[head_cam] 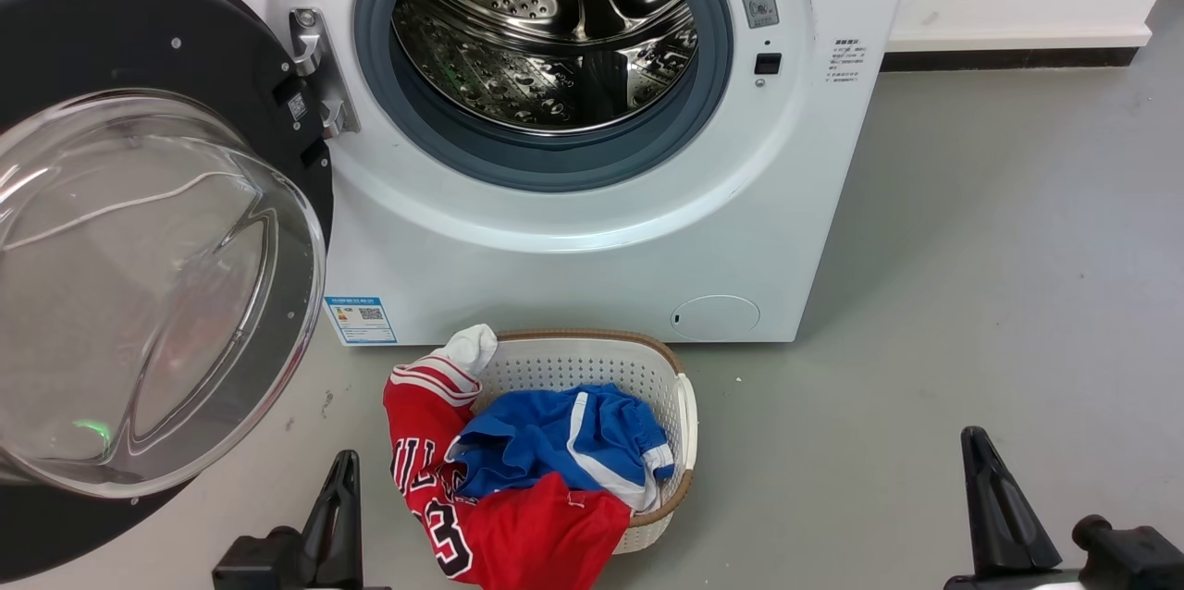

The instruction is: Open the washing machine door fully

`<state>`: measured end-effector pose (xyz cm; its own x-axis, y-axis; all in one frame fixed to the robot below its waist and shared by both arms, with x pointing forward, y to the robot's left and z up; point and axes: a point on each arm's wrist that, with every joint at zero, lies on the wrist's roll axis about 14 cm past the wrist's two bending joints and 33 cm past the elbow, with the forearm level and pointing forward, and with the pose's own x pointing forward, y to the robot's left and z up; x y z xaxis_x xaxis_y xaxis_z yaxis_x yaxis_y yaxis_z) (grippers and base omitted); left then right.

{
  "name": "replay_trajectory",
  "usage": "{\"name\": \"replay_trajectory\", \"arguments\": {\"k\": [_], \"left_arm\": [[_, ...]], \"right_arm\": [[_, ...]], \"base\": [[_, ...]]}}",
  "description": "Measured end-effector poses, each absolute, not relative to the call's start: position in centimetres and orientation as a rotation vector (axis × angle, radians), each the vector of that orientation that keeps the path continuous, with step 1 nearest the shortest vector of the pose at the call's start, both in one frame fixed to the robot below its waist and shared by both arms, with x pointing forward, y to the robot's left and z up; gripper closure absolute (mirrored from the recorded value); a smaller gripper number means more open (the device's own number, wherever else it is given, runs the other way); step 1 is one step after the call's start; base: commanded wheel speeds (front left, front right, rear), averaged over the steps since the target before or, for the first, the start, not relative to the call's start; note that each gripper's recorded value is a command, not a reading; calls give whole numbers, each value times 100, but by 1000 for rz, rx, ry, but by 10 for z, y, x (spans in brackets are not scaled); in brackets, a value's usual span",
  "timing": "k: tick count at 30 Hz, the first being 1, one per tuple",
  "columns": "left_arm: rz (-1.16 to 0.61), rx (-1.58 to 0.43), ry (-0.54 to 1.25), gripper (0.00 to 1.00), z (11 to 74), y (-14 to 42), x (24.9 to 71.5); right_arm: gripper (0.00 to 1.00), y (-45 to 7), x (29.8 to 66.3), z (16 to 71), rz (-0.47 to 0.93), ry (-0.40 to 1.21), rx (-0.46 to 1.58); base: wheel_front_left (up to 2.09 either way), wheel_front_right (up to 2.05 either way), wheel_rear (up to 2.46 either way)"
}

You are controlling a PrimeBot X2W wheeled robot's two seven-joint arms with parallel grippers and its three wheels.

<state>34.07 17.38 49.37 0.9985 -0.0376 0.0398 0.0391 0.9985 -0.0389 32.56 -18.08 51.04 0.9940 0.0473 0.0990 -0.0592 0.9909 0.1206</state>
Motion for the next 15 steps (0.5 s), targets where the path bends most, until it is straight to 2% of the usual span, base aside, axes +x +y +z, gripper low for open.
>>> {"name": "replay_trajectory", "arguments": {"k": [15], "left_arm": [[29,-329,23,100,484,187,346]], "right_arm": [[100,-189,333,501,6,-55,409]], "base": [[0,0,0]]}}
